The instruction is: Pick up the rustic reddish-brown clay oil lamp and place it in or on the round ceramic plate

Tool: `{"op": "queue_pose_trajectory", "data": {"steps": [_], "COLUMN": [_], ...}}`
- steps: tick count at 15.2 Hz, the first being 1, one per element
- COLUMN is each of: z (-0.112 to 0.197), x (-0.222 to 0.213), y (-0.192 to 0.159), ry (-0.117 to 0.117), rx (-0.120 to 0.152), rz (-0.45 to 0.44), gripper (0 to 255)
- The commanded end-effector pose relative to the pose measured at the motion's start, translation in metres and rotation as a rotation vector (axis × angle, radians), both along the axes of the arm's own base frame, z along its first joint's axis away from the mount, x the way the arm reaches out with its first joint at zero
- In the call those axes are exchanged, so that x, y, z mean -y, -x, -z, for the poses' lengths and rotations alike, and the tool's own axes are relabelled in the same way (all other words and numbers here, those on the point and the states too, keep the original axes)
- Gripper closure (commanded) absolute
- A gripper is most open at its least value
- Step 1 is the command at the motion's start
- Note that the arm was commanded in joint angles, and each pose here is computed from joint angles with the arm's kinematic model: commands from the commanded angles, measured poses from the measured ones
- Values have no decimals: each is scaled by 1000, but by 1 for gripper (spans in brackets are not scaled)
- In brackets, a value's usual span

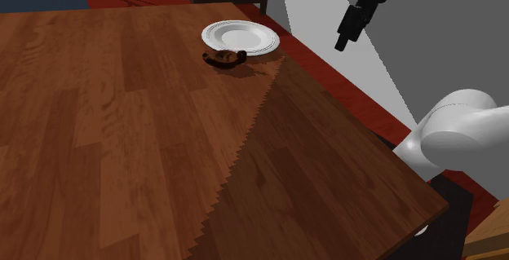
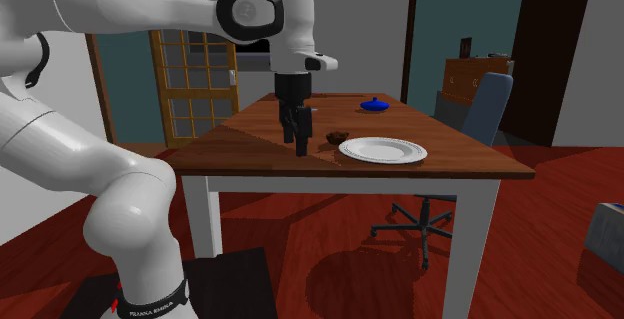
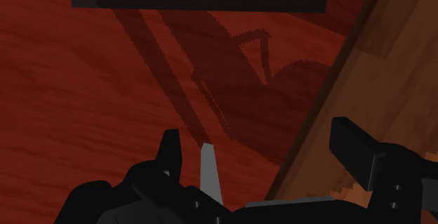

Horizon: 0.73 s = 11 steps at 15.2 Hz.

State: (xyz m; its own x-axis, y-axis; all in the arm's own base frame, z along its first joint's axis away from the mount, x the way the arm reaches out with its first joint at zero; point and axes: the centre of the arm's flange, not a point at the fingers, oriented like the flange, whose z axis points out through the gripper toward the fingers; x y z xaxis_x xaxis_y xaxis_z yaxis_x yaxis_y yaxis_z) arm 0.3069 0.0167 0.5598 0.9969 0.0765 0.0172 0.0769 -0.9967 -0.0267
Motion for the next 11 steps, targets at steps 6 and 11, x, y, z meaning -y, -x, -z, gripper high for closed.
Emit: {"op": "queue_pose_trajectory", "data": {"steps": [6,11], "z": [1,3], "x": [-54,-108], "y": [-40,-80], "ry": [4,7], "rx": [-7,-14], "rz": [3,6], "gripper": [0,0]}}
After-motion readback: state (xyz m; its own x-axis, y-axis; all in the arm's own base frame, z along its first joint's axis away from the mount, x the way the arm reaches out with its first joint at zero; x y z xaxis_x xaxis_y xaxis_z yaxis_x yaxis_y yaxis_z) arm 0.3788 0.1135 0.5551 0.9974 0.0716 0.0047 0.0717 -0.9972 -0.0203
